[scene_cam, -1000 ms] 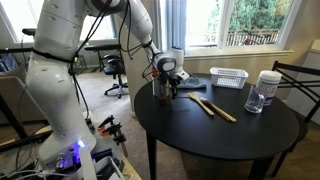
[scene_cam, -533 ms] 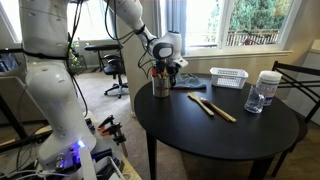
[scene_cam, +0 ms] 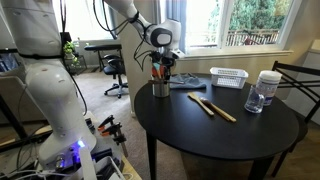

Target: Put the wooden spoon in the tin

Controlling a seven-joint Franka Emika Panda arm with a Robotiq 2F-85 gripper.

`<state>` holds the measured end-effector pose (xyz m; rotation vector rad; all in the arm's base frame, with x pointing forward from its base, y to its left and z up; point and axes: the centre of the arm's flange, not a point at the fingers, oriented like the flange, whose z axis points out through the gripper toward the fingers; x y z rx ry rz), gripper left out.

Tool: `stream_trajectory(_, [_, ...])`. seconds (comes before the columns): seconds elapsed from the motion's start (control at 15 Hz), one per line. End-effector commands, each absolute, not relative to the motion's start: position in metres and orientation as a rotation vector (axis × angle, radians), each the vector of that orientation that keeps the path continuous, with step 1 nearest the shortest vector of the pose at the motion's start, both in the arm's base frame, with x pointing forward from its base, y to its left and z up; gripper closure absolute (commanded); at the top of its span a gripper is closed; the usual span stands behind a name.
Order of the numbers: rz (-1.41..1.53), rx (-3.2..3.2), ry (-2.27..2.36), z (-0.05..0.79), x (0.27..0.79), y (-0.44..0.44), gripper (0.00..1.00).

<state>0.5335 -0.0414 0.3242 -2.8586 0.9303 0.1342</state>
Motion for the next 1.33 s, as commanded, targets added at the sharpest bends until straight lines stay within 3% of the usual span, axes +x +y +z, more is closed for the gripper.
stream_trajectory(0.0, [0.314,-2.762,0.897,0.342,0.514,-0.029,0.94])
stream_trajectory(0.33, [0.443,-2.606,0.898,0.347,0.511,-0.013,0.94])
stream_trajectory(1.27, [0.404,-2.112,1.043,0.335,0.527,0.005,0.94])
